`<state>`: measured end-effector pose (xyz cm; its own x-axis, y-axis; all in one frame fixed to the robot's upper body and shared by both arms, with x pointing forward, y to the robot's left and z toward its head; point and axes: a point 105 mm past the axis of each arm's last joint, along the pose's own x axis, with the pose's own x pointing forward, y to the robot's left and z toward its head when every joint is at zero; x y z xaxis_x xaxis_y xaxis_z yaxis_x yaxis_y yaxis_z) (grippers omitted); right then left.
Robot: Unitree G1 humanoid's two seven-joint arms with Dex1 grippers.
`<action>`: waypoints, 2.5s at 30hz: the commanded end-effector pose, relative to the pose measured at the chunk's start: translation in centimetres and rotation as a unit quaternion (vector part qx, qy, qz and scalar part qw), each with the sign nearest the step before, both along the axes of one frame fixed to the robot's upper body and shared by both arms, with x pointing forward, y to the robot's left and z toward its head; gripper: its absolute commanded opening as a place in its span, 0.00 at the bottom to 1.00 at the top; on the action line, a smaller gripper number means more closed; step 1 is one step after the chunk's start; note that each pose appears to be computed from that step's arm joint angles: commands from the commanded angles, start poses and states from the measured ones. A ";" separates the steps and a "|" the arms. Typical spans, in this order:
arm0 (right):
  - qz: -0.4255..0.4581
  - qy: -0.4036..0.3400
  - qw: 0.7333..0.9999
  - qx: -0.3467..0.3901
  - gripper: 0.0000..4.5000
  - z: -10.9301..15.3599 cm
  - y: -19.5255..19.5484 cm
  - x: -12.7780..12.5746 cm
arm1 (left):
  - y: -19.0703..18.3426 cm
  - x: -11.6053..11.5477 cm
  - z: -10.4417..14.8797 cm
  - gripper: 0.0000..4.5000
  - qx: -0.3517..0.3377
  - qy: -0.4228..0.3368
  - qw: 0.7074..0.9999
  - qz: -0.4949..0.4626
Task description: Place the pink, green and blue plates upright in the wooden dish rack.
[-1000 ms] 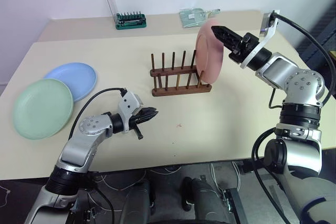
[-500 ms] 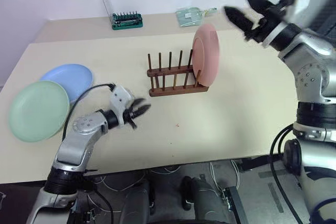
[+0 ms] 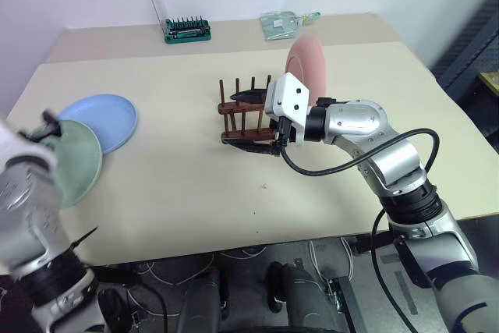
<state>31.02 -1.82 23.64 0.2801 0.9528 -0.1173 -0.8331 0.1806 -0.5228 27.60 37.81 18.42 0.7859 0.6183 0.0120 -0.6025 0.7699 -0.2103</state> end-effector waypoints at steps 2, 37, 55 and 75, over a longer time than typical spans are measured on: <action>0.021 -0.014 1.000 -0.007 0.90 -0.3 0.8 -0.5 | 1.5 -3.9 -1.8 0.98 -0.065 0.012 0.996 0.057; -0.005 -0.098 0.995 -0.003 0.95 0.9 1.2 0.4 | -6.5 1.9 3.4 0.00 -0.102 -0.180 0.970 -0.125; -0.072 -0.354 0.924 -0.128 0.95 -0.8 2.2 6.0 | -21.6 7.5 9.2 0.00 0.013 -0.106 0.934 -0.342; -0.096 -0.406 0.899 -0.134 0.00 -0.3 1.4 6.5 | -19.3 6.9 12.2 0.56 -0.056 -0.207 0.926 -0.310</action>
